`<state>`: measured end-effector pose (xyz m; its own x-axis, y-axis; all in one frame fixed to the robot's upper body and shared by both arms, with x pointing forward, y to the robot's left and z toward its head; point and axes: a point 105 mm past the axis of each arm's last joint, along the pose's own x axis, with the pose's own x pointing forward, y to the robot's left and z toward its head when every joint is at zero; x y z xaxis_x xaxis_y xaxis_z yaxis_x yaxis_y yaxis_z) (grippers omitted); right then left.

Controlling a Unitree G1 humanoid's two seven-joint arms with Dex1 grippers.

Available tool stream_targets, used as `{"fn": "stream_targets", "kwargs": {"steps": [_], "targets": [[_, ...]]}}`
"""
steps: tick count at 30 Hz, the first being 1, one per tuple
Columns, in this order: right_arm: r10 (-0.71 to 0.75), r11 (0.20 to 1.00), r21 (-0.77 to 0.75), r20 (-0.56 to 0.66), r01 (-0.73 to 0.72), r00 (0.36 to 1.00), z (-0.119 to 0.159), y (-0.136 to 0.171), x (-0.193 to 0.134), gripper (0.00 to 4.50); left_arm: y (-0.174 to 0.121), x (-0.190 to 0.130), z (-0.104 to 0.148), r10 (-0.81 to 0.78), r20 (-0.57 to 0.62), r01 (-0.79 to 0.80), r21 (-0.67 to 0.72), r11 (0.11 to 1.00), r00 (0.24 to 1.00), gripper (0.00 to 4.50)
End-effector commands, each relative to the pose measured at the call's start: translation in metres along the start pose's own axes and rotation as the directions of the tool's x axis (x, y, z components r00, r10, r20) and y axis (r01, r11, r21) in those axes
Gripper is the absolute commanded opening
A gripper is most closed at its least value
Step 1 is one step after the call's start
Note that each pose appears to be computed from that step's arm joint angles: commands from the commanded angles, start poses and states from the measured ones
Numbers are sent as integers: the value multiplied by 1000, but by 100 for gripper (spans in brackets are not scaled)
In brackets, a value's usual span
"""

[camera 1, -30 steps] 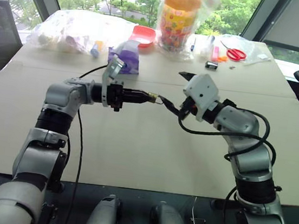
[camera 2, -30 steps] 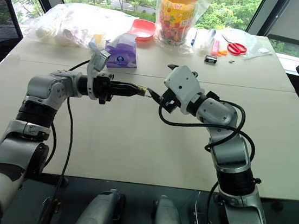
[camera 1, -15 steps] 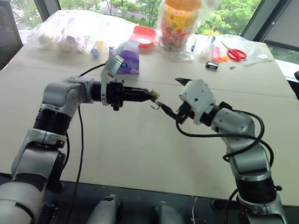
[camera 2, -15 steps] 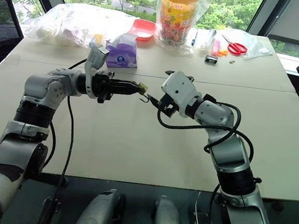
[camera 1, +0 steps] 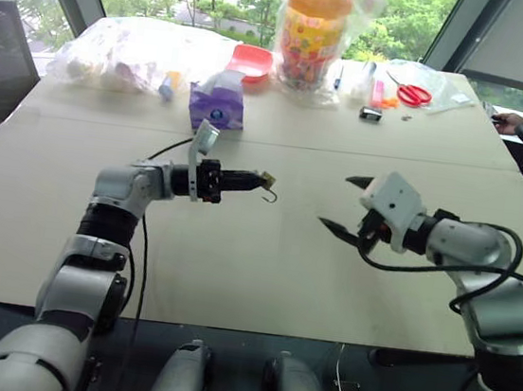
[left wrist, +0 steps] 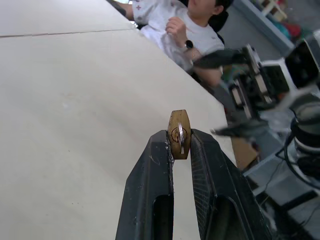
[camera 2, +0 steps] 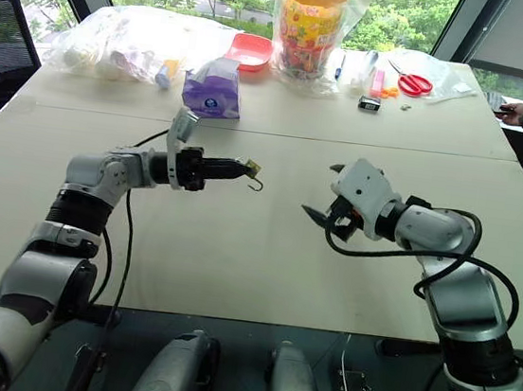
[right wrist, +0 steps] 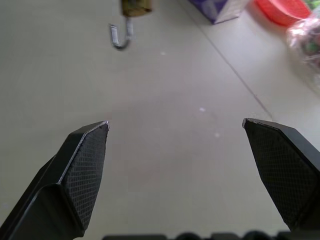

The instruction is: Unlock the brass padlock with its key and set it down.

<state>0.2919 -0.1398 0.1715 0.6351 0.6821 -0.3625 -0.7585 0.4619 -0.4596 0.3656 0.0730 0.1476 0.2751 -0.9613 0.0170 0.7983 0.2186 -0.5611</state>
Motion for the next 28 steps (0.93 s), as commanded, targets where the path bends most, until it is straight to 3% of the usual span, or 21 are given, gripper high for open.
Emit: {"fn": "stream_targets", "kwargs": {"steps": [1,8,10,15,18,20,22,28], "targets": [[47,998,-36,22,-46,999,16,13,-6,448,8,5,-5,68,61,-59,-131,990,996,4],[47,999,-29,25,-46,999,19,18,-1,448,30,9,-36,256,0,-247,-268,931,967,4],[46,999,-28,26,-46,999,18,19,0,450,36,6,-41,303,-17,-296,-278,914,953,106],[45,998,-34,28,-44,999,18,18,2,450,39,-1,-44,352,-42,-348,-293,891,935,314],[42,998,-37,25,-42,999,17,18,2,450,43,-15,-51,418,-126,-436,-256,863,900,426],[36,999,-29,8,-35,999,13,17,-2,450,48,-49,-46,524,-164,-548,-173,819,836,426],[27,1000,-3,-1,-27,1000,7,17,-5,450,36,-70,-34,538,-121,-549,-90,831,834,426],[-37,988,153,0,36,999,-15,6,-5,450,5,-91,-12,539,8,-537,92,838,842,426]]}}
